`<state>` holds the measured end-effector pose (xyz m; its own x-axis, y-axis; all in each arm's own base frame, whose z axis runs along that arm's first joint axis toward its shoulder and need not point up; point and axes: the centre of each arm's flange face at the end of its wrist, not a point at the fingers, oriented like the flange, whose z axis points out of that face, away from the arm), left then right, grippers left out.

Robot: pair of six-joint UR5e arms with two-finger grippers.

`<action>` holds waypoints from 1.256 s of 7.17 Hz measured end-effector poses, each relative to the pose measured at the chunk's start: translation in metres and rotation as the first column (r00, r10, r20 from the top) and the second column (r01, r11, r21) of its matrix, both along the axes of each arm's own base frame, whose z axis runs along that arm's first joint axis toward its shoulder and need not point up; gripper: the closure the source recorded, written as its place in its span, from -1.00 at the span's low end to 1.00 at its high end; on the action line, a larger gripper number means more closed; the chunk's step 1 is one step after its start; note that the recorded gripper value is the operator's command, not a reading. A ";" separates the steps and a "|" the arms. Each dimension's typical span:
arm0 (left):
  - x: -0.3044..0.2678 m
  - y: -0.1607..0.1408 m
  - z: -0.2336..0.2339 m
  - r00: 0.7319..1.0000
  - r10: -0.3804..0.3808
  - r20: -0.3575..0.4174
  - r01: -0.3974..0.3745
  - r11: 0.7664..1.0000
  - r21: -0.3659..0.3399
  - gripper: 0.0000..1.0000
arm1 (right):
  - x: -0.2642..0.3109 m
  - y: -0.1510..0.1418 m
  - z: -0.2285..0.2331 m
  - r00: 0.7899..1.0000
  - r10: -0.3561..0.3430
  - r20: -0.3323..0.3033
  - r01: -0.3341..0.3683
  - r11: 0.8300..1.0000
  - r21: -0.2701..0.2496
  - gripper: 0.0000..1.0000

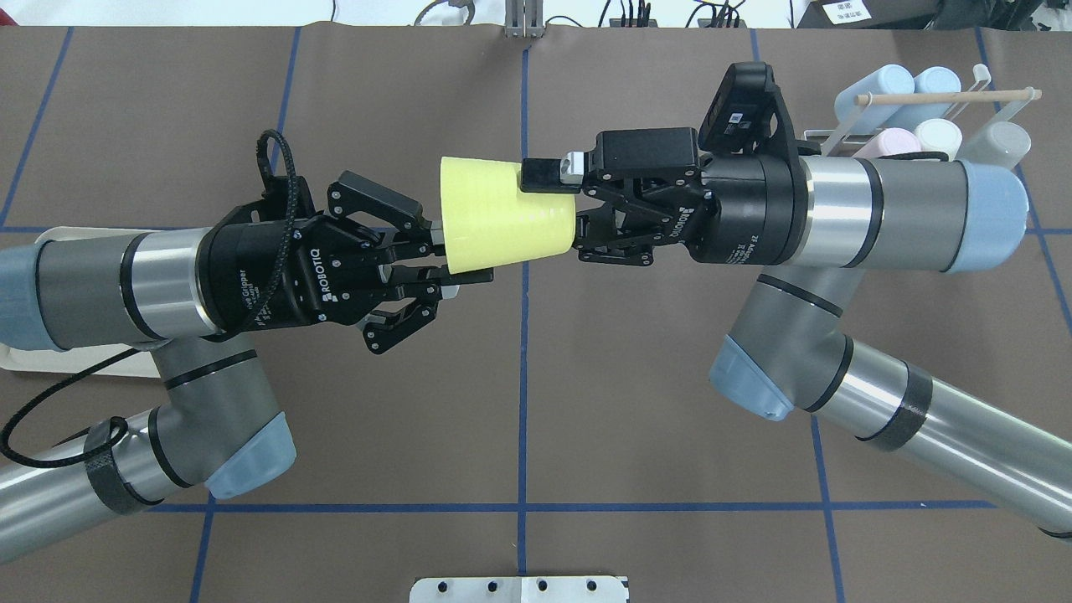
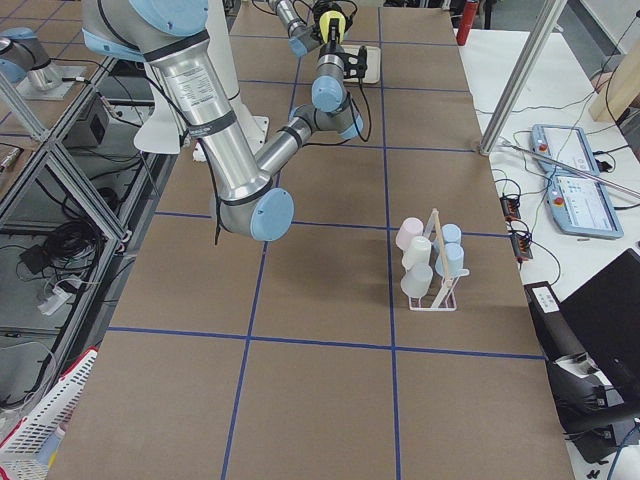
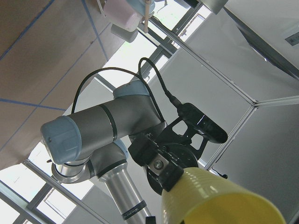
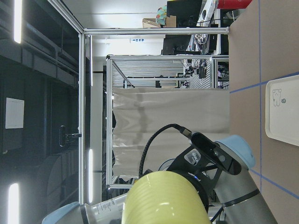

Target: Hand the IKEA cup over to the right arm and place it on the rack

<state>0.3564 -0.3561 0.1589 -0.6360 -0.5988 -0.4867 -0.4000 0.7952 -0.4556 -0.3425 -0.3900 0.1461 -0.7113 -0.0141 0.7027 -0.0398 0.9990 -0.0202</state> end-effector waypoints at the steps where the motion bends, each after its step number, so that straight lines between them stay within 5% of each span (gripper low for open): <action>1: -0.006 -0.004 0.000 1.000 -0.016 0.000 0.016 1.000 0.002 -1.00 | 0.001 0.000 -0.001 1.000 0.001 0.002 -0.001 1.000 0.002 0.26; 4: -0.041 -0.031 0.041 0.988 -0.133 0.077 0.133 0.991 -0.003 -1.00 | 0.009 0.000 0.000 1.000 0.014 0.004 -0.014 1.000 0.005 0.24; 6: -0.056 -0.040 0.083 0.956 -0.231 0.181 0.223 0.973 0.064 -1.00 | 0.019 -0.014 0.024 0.995 0.083 -0.047 -0.083 0.996 0.013 0.24; 8: -0.090 -0.074 0.105 0.875 -0.284 0.391 0.206 0.951 0.231 -1.00 | 0.042 -0.046 0.066 0.962 0.192 -0.195 -0.187 0.981 0.041 0.23; 9: -0.116 -0.093 0.113 0.817 -0.314 0.483 0.175 0.934 0.311 -1.00 | 0.064 -0.069 0.078 0.923 0.240 -0.302 -0.226 0.971 0.081 0.24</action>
<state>0.2409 -0.4492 0.2720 -0.3576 -0.2767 -0.8919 0.0627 0.9458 -0.3186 -0.2784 -0.4592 0.2241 -0.4334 -0.1887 0.8812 -0.2683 0.9605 0.0737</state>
